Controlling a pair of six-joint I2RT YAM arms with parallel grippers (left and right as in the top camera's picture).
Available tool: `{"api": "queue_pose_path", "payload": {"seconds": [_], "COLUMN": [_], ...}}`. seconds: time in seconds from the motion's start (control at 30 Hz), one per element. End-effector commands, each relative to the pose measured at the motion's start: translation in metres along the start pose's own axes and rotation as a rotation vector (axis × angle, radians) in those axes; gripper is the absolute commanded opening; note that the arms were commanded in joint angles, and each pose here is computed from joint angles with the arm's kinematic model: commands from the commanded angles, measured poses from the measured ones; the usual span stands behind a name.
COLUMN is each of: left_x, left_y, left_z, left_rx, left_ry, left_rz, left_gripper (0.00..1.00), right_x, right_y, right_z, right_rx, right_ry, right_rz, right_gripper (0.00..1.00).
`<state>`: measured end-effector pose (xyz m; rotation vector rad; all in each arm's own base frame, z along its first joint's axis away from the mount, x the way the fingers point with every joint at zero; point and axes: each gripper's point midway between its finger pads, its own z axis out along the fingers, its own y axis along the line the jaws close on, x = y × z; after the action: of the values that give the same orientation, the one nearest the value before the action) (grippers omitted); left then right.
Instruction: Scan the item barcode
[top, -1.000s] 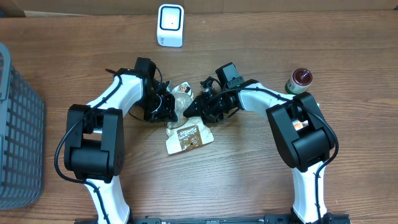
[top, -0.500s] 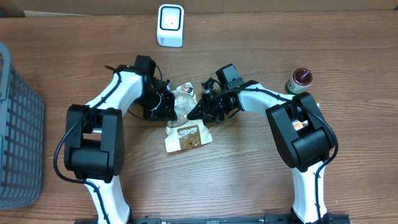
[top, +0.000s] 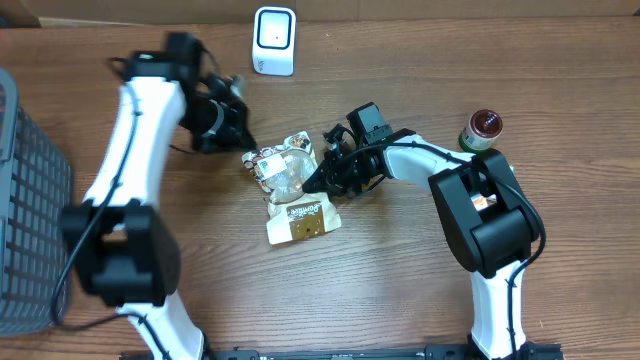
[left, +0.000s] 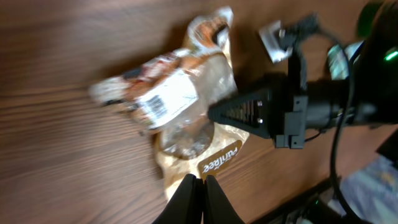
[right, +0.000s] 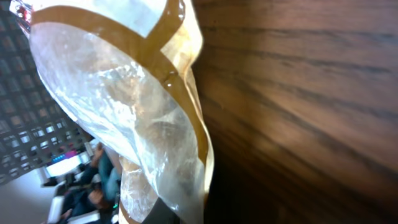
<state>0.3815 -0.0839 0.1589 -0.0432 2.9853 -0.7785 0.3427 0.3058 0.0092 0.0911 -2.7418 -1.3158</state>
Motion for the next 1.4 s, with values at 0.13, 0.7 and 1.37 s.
{"api": "queue_pose_path", "payload": {"seconds": [0.13, 0.7, 1.37], "left_x": [0.002, 0.012, 0.002], "left_y": [0.063, 0.127, 0.147], "left_z": [-0.077, -0.105, -0.113], "left_rx": [-0.104, -0.218, -0.328], "left_ry": [-0.161, -0.196, -0.244], "left_rz": [-0.131, -0.236, -0.222], "left_gripper": [0.04, 0.79, 1.0], "right_x": [-0.012, 0.042, 0.014], "right_y": [0.063, 0.177, 0.255], "right_z": [-0.075, -0.194, -0.288], "right_rx": [0.094, -0.016, 0.192], "right_ry": [-0.229, -0.473, -0.663], "right_rz": [-0.171, -0.323, -0.404], "right_gripper": [0.04, 0.04, 0.04]}}
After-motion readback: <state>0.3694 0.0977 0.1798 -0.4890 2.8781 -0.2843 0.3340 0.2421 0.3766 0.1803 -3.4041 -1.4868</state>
